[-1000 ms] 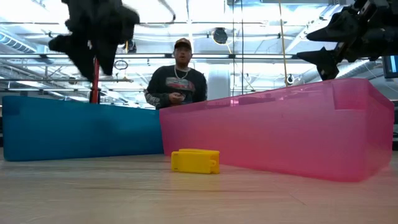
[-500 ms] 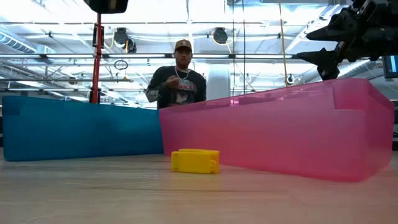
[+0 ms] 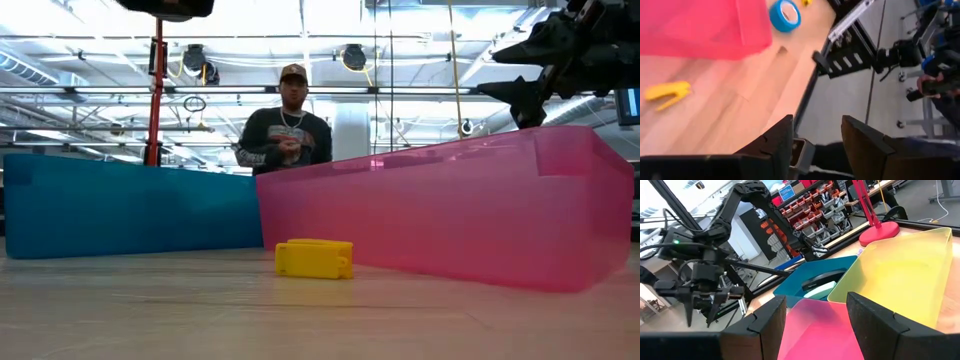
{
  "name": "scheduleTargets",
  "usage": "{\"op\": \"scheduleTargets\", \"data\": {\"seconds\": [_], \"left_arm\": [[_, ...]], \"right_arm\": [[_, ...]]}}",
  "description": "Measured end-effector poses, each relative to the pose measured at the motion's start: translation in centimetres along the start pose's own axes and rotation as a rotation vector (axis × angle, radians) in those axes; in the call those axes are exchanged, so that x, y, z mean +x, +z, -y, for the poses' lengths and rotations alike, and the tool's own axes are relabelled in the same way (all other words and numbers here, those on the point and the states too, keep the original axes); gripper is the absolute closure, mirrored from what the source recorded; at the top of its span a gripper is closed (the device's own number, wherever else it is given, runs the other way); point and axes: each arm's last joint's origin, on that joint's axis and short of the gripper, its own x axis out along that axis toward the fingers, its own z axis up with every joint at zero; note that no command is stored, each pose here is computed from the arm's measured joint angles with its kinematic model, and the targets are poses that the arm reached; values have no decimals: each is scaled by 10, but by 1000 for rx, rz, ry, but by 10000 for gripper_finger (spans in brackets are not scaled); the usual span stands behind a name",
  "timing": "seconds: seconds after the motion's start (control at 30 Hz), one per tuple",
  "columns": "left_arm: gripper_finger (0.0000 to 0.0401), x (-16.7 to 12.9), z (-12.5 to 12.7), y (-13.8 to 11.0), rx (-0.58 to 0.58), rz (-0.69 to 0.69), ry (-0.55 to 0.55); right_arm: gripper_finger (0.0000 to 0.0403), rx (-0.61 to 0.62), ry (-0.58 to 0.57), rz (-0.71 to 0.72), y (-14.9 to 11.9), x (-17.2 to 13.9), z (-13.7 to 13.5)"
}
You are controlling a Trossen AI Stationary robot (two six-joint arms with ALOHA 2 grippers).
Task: Pick and place Stapler, Stapler remover, tape
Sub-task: Put the left yellow stapler into the blue bin
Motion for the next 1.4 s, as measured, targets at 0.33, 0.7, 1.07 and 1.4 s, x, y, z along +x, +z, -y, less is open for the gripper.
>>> {"op": "scheduleTargets", "data": {"seconds": [0.33,0.7,1.07,1.4], "left_arm": [[238,9,7,-7,-72,-150,154],[238,33,20,0,-204,-96,253],[238,41,2,6,-282,-64,487],[238,44,-12,32,-63,-76,522]], "right_arm": [[202,-2,-4,-7,-1,0,0],[202,-30,-7,-14,-1,0,1],[202,-46,-9,-18,-2,0,1],[202,-77,-9,-20,-2,0,1]]}}
